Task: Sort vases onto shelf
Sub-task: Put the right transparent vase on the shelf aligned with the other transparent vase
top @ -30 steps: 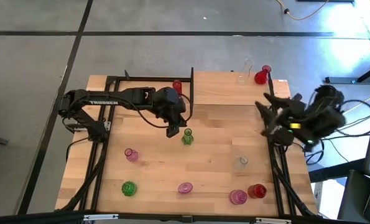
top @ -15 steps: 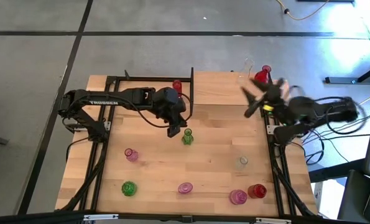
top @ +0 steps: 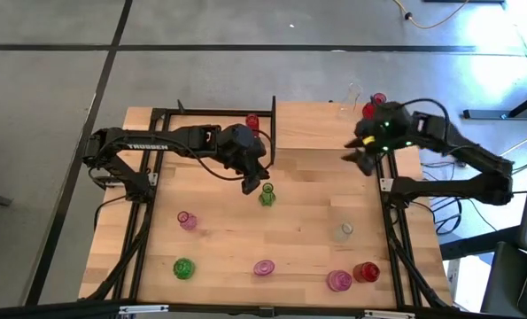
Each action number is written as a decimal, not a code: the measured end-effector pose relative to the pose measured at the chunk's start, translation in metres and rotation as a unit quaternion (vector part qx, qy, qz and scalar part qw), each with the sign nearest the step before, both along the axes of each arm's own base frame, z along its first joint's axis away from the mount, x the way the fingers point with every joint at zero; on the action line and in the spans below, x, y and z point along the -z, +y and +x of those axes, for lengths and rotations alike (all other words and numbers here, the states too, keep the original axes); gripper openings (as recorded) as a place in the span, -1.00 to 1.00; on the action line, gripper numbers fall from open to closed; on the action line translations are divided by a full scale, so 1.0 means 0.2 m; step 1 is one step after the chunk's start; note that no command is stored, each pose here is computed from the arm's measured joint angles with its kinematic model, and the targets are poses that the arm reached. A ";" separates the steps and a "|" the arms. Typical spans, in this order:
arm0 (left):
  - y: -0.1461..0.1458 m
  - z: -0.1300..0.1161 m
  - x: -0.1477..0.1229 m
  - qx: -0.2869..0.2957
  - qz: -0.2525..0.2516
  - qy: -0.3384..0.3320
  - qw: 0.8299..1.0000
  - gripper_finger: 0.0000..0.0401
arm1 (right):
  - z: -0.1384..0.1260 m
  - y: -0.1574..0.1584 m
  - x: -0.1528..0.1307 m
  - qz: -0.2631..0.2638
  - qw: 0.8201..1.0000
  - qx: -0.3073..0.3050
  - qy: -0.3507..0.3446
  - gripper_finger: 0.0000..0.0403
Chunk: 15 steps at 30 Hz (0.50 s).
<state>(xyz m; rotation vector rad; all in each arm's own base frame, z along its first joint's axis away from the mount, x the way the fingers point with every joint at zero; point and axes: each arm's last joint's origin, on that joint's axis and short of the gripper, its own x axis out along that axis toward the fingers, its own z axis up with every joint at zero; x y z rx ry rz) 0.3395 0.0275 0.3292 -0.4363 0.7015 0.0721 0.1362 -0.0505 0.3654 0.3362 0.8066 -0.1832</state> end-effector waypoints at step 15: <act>0.01 0.00 0.00 -0.034 0.036 -0.003 0.999 -0.71 | -0.22 0.27 -0.02 0.185 0.980 -0.047 0.064 0.00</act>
